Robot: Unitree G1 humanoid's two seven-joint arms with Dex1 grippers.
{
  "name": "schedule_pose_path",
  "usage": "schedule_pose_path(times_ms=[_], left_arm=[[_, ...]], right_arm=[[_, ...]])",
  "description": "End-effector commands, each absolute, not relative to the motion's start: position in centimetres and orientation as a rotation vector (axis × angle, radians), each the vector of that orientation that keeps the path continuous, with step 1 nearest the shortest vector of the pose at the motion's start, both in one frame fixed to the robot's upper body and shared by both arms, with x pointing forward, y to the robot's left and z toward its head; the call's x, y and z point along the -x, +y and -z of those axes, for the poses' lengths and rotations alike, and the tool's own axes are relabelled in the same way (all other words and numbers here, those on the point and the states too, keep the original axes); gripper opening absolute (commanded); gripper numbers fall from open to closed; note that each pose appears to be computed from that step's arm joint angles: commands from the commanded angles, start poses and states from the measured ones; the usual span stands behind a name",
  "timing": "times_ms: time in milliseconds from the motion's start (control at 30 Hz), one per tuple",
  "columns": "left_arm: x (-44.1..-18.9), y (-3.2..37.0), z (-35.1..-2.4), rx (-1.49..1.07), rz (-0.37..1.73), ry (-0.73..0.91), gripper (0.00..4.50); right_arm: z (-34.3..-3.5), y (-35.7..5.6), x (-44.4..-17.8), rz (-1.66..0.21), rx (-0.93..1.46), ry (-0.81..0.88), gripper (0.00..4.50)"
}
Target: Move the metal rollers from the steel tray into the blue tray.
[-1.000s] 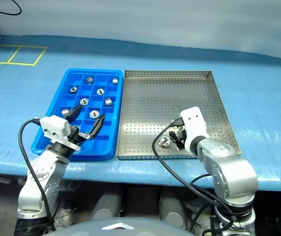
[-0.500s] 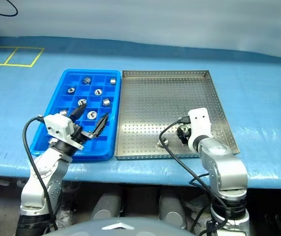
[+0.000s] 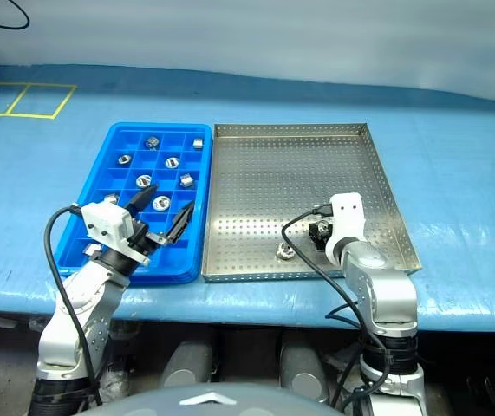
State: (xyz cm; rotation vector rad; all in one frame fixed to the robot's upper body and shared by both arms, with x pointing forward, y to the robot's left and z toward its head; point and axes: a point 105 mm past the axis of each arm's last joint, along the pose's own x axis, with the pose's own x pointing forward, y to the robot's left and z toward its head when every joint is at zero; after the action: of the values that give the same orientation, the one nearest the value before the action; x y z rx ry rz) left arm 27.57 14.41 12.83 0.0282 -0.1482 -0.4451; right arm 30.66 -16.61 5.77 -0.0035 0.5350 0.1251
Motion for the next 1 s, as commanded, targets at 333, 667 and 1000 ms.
schedule_pose_path(times_ms=[333, 667, 1000], left_arm=[[-25.7, 14.2, -12.2, 0.015, 0.506, -0.132, 4.38], [-23.3, 17.2, -11.7, -0.059, 0.408, -0.137, 4.38], [-20.0, 20.5, -12.3, -0.077, 0.258, -0.145, 4.38]], right_arm=[[-9.0, -14.8, -32.3, -0.170, 0.012, 0.398, 1.75], [-15.0, -3.6, -33.9, -0.530, 0.039, 0.148, 1.75], [-16.3, 4.7, -32.4, -0.836, 0.084, 0.075, 1.75]])
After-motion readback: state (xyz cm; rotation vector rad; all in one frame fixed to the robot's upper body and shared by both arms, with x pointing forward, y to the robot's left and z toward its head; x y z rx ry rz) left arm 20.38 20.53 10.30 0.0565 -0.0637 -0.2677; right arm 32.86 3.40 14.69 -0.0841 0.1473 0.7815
